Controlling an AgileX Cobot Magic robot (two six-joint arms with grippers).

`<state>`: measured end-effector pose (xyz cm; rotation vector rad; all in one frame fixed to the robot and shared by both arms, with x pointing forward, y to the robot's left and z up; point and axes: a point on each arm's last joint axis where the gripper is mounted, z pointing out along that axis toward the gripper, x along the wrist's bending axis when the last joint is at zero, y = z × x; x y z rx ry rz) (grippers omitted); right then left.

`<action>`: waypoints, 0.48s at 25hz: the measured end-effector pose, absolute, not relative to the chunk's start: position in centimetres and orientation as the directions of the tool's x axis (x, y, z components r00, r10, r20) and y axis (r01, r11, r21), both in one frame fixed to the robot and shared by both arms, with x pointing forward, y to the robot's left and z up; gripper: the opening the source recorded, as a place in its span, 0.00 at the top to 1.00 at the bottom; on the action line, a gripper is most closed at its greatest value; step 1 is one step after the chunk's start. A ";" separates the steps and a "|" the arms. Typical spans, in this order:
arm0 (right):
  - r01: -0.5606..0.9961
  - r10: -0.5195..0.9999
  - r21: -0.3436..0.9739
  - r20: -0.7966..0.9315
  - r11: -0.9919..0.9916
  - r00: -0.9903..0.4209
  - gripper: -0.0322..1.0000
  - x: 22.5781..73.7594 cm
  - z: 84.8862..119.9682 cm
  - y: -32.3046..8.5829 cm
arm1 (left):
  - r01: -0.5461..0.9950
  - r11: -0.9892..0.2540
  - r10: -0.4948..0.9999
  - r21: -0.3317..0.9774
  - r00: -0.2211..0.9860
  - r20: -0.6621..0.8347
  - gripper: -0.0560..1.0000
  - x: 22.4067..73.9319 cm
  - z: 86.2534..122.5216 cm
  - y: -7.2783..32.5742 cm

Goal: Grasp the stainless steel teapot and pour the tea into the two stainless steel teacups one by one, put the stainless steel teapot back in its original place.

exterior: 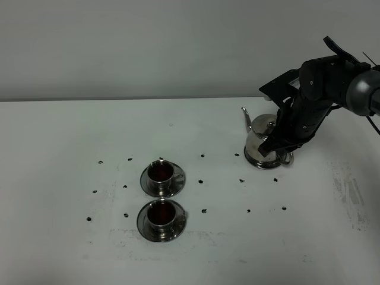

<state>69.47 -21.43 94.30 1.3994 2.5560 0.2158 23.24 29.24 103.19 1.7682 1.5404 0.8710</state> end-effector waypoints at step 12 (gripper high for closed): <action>0.766 0.841 0.349 -0.195 0.540 -0.504 0.47 68.3 101.2 -21.9 | 0.576 -0.120 0.992 0.808 0.099 0.077 0.58 23.2 103.2 29.2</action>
